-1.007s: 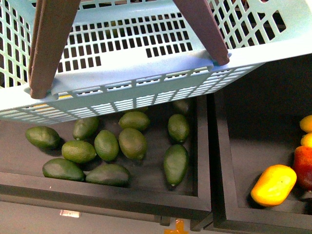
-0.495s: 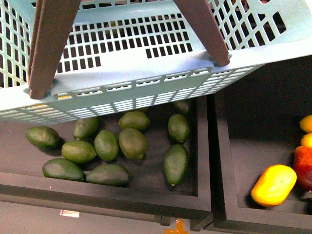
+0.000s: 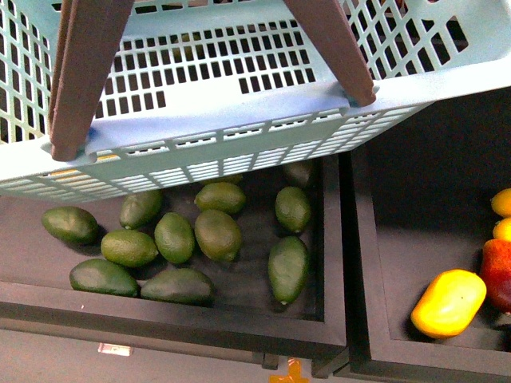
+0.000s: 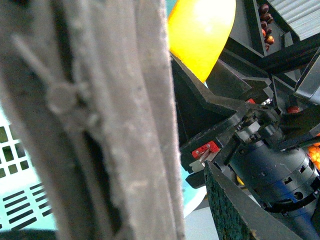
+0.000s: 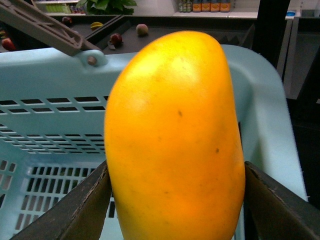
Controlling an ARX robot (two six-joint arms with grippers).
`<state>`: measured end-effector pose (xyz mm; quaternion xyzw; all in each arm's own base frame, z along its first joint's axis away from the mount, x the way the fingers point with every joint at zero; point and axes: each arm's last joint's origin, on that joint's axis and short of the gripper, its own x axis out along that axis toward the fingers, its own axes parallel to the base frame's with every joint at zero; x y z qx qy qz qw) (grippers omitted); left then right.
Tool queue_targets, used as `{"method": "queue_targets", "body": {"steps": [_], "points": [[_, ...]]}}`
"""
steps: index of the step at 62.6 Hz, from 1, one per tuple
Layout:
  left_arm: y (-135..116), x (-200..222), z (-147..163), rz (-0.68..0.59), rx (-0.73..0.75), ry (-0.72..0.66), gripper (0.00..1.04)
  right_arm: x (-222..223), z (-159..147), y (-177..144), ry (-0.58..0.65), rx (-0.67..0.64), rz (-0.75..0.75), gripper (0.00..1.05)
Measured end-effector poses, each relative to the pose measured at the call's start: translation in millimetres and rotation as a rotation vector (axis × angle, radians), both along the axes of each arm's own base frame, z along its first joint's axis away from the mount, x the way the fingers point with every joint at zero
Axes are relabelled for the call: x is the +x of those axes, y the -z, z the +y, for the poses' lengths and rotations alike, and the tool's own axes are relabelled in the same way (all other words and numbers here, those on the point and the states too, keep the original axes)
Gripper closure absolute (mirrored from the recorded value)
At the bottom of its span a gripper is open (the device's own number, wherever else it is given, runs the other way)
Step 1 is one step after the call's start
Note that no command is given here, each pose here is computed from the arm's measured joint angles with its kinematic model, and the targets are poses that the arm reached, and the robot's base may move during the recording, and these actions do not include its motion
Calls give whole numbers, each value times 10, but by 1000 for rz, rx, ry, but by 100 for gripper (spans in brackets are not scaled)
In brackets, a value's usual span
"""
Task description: Pick lemon and mango into basket
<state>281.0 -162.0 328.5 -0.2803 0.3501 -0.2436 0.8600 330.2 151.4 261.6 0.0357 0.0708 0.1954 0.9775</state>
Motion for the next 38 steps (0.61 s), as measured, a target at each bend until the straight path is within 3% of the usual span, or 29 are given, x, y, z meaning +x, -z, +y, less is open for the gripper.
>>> {"method": "queue_targets", "body": {"steps": [5, 14, 20, 38], "points": [[-1, 0, -1, 1, -2, 3, 76, -114, -75, -52, 57, 14, -3, 7], [16, 6, -2, 10, -2, -3, 76, -388, -308, -223, 178, 41, -39, 9], [15, 2, -7, 5, 3, -2, 76, -529, -461, -235, 350, 16, -153, 24], [15, 9, 6, 3, 5, -3, 77, -1050, -985, 332, 385, -64, -133, 74]]}}
